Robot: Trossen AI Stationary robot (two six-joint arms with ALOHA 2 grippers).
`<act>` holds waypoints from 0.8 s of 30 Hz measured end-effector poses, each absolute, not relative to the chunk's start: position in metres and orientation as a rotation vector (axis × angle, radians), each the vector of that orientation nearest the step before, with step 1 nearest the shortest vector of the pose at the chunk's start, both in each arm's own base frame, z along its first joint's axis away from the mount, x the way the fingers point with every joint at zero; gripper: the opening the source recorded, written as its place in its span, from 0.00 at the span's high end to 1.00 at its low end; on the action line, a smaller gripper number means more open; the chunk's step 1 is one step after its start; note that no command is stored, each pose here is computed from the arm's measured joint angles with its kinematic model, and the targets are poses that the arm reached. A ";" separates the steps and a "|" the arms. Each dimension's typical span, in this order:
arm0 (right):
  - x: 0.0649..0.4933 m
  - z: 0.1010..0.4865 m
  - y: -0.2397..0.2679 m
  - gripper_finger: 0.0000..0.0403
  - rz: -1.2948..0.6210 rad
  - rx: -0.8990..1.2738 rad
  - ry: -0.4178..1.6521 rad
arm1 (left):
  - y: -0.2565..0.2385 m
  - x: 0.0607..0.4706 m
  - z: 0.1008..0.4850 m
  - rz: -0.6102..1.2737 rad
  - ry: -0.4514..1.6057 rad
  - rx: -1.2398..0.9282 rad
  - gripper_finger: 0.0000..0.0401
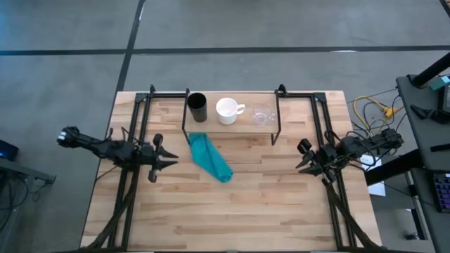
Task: Stack small to large cups/mugs on shelf
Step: Return to Home Position
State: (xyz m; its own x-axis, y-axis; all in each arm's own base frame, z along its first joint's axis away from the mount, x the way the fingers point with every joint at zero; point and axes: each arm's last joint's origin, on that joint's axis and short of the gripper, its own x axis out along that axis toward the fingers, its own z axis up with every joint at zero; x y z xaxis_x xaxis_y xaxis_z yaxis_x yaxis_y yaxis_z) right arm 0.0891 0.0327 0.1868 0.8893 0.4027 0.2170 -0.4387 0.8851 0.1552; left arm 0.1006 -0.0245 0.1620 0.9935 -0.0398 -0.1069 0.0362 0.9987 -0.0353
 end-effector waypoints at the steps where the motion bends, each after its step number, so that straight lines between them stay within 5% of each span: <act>1: 0.089 0.187 0.033 0.82 0.440 0.203 -0.181 | -0.025 0.101 0.161 -0.041 0.117 -0.037 0.81; 24: 0.089 0.187 0.033 0.82 0.440 0.203 -0.182 | -0.026 0.103 0.160 -0.061 0.149 -0.028 0.81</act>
State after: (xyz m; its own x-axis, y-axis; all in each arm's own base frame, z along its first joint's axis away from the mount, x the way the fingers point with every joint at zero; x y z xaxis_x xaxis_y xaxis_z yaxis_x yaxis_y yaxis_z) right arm 0.0891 0.0326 0.1869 0.8893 0.4023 0.2174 -0.4384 0.8854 0.1548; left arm 0.1027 -0.0259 0.1604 0.9871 -0.0624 -0.1477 0.0582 0.9978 -0.0329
